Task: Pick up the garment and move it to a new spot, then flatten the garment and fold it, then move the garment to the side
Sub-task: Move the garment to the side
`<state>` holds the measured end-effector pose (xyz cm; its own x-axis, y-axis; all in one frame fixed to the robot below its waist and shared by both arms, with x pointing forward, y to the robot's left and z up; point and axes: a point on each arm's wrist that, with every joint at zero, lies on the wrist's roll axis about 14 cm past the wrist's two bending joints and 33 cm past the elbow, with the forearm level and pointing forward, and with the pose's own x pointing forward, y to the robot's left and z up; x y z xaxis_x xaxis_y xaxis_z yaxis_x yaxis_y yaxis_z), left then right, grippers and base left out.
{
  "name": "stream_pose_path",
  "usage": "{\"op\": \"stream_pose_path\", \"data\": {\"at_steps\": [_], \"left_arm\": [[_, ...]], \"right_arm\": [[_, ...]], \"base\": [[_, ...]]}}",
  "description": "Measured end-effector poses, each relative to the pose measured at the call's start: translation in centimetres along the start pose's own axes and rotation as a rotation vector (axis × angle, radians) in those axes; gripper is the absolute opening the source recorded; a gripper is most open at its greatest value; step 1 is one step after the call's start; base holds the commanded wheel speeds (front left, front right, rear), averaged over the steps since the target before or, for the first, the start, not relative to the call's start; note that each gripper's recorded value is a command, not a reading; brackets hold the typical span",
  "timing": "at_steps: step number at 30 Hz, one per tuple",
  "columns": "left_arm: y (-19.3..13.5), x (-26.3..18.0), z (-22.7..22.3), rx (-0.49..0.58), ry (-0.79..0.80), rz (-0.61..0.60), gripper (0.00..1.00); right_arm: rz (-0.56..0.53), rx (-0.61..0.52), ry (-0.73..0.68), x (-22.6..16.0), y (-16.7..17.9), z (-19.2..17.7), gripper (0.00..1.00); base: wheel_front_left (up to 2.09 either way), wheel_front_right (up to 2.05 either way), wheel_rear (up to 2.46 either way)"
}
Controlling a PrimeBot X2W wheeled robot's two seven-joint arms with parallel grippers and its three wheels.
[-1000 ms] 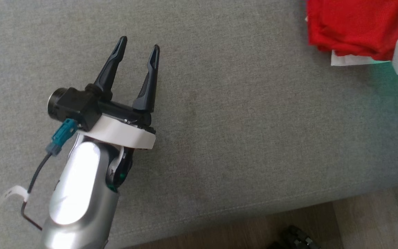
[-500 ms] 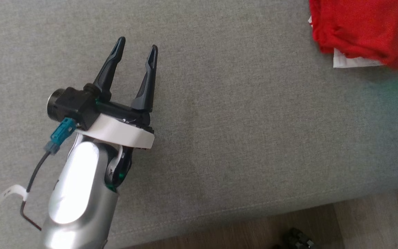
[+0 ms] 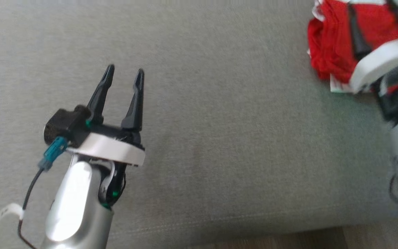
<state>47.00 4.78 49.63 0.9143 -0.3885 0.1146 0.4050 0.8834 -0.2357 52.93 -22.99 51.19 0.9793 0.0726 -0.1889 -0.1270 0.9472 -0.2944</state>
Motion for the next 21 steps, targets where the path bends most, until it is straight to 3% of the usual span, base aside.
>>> {"op": "stream_pose_path", "data": {"at_steps": [6,11,21], "left_arm": [[2.4,-3.6,1.9,0.000,-0.024,0.119,1.00],[3.9,-7.7,1.8,0.005,0.000,0.220,1.00],[4.8,-11.9,2.7,0.005,-0.019,0.301,1.00]], "right_arm": [[0.074,0.103,-0.168,-2.1,4.9,2.8,1.00],[0.097,0.219,-0.209,-4.6,8.3,1.9,1.00],[0.077,0.283,-0.232,-8.4,10.3,-0.1,1.00]], "base": [[0.00,0.00,0.00],[0.00,0.00,0.00],[0.00,0.00,0.00]]}}
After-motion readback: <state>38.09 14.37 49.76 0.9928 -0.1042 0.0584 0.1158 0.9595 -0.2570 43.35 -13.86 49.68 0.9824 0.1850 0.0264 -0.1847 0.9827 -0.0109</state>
